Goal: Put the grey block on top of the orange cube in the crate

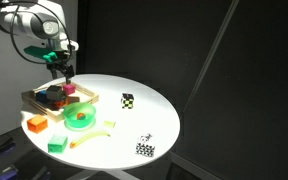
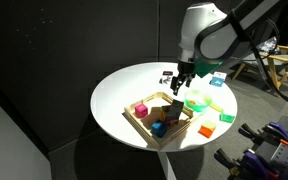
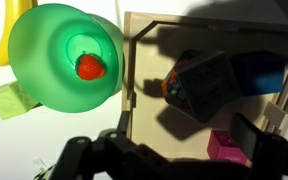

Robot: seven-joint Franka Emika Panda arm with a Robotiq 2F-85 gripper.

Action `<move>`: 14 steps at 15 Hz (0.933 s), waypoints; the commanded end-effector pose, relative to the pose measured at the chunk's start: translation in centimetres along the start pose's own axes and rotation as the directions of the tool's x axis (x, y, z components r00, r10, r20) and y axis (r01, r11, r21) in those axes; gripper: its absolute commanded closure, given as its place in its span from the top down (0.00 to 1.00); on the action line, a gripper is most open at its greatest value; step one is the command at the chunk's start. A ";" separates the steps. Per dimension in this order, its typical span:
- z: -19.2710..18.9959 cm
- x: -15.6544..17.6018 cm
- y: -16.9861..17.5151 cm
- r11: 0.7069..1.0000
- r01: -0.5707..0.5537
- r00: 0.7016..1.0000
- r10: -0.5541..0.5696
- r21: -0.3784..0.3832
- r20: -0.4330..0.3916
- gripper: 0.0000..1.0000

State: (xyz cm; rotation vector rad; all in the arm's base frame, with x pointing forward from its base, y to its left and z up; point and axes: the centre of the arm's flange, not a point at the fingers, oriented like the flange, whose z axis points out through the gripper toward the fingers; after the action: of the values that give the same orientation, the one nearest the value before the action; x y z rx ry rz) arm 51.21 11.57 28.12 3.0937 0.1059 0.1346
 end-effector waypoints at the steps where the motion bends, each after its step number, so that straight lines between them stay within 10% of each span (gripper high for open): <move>1: -2.5 -1.6 1.6 0.997 -0.072 0.997 0.072 -0.009 0.010 1.00; 14: -8.3 -7.6 7.9 0.997 -0.068 0.995 0.065 0.032 0.077 1.00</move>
State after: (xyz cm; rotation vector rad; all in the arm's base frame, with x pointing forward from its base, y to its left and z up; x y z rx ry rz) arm 45.86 5.23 33.93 3.1087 -0.0422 0.0325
